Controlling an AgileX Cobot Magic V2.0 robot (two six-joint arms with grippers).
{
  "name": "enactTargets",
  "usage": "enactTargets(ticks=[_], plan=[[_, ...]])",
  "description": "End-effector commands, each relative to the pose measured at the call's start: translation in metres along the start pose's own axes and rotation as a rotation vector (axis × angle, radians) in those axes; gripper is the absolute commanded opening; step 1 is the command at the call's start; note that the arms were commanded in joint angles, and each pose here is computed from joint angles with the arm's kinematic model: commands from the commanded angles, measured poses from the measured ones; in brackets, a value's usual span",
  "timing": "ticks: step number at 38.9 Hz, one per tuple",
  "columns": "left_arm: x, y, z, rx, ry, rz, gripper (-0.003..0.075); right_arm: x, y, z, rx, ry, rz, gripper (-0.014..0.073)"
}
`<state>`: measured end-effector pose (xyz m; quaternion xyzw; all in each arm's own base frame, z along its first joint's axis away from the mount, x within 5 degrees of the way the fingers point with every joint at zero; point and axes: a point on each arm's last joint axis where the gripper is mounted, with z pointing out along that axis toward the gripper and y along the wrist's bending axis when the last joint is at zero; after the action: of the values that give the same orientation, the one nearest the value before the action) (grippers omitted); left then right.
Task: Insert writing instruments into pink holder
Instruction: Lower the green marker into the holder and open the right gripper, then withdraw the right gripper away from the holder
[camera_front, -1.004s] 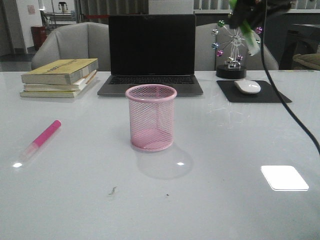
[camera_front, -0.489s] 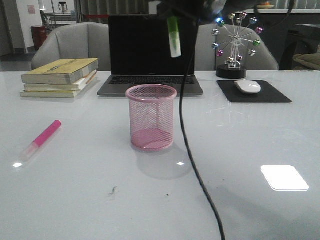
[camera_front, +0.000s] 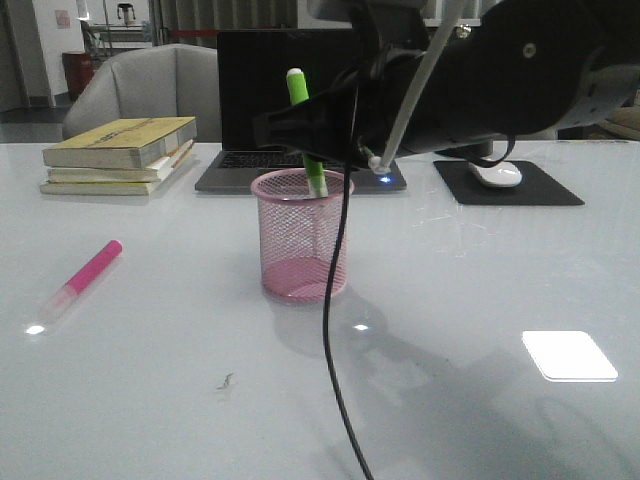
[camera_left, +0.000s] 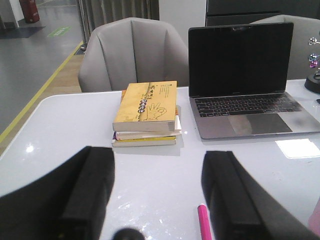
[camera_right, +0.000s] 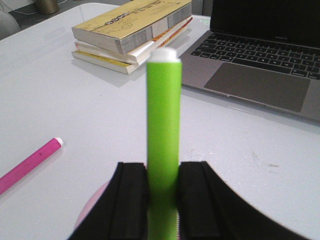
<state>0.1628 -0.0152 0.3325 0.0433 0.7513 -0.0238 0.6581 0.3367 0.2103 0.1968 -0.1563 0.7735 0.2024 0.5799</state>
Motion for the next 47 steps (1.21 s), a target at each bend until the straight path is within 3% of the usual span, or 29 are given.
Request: enactTargets(ticks=[1,9,12,18,20,27,32,40,47], plan=[[-0.021,0.0,-0.003,-0.001,-0.13,-0.008,0.0438,-0.031,0.003,-0.004,-0.019,-0.186,0.001,0.0057],[-0.021,0.0,-0.003,-0.001,-0.13,-0.008,0.0438,-0.033,0.003,-0.005,-0.022,-0.216,0.001,0.0078],[-0.021,0.0,-0.003,-0.001,-0.13,-0.008,0.0437,-0.033,0.003,-0.005,-0.021,-0.208,0.001,0.0163],[-0.021,0.0,-0.003,-0.001,-0.13,-0.008,0.0438,-0.029,0.003,-0.004,-0.017,-0.169,0.001,0.0421],[-0.021,0.0,-0.003,-0.001,-0.13,-0.008,0.0438,-0.029,0.003,-0.004,-0.017,-0.169,0.001,0.0452],[-0.021,0.0,-0.003,-0.001,-0.126,-0.008,0.0437,-0.042,0.004,-0.013,-0.018,-0.17,0.002,0.0457],[-0.02,0.0,-0.003,0.0,-0.122,-0.008,0.0437,-0.07,0.001,-0.034,-0.006,-0.198,0.007,0.0457],[-0.02,0.0,-0.003,0.0,-0.122,-0.008,0.0438,-0.111,-0.033,-0.079,0.103,-0.172,0.0,0.0457],[-0.023,0.0,-0.003,-0.002,-0.151,-0.008,0.0438,-0.13,-0.061,-0.125,0.214,-0.126,-0.099,0.0456]])
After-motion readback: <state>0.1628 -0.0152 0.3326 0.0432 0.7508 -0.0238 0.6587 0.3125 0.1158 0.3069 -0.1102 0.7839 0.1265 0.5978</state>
